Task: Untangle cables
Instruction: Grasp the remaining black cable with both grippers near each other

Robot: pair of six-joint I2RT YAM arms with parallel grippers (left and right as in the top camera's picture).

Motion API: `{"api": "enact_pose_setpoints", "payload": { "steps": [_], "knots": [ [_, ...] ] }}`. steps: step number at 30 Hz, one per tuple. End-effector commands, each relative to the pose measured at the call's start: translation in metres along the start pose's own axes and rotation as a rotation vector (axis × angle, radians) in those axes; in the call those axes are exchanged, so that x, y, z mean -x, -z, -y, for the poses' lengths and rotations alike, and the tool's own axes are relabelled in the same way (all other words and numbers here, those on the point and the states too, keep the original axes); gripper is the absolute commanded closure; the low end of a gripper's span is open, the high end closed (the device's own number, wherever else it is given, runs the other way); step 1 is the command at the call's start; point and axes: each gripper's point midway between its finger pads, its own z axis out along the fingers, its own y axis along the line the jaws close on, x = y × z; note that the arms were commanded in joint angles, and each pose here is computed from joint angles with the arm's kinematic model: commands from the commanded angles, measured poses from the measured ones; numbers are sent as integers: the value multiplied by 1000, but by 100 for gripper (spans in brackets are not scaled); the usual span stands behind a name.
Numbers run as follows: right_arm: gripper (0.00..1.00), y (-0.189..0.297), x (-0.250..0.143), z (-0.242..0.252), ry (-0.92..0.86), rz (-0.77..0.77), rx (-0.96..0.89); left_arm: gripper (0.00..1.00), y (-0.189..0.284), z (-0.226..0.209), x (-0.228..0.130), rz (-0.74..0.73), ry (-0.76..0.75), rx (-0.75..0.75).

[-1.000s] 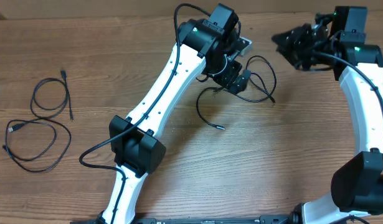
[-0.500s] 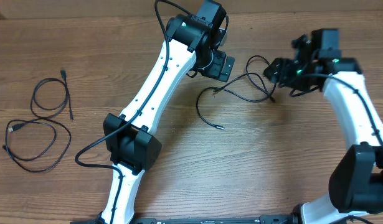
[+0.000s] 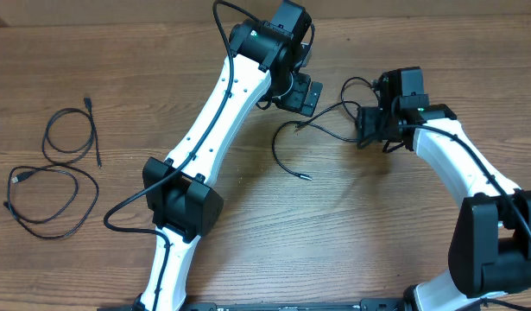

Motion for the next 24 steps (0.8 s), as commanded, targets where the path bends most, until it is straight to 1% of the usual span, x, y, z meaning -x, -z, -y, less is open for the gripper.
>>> {"api": "enact_pose_setpoints", "payload": {
  "steps": [1, 2, 4, 5, 6, 7, 8, 12, 14, 17, 18, 21, 24],
  "knots": [
    [39, -19, -13, 11, -3, -52, -50, 0, 9, -5, 6, 29, 13, 7],
    [45, -23, -16, 10, -3, -65, -43, 0, 9, -5, 6, 29, 14, 7],
    [68, -27, -19, 6, -5, -78, -23, 0, 9, -5, 6, 30, 13, 7],
    [75, -27, -19, 5, -7, -79, -15, 0, 9, -5, 6, 30, 14, 8],
    [89, -26, -18, 4, -13, -78, -9, 0, 9, -5, 6, 30, 14, 7],
    [95, -26, -19, 4, -22, -78, -10, 0, 9, -5, 6, 30, 14, 7],
    [96, -26, -19, 4, -36, -79, -10, 0, 9, -5, 6, 29, 14, 7],
    [96, -16, -17, 4, -58, -91, -13, 1, 9, -4, 3, 19, 15, 3],
    [96, -1, -5, 2, -61, -70, -10, 0, 9, 4, 2, 9, 15, -49],
    [97, 40, 26, -4, -74, 12, 14, 0, 11, 18, -1, -8, 20, -142],
    [96, 64, 42, -8, -98, 64, 29, 0, 12, 23, -1, -14, 31, -177],
    [96, 113, 68, -19, -130, 171, 95, 3, 14, 22, -1, -20, 75, -194],
    [96, 155, 83, -34, -112, 266, 180, 5, 15, 23, 0, -29, 124, -228]
  ]
}}
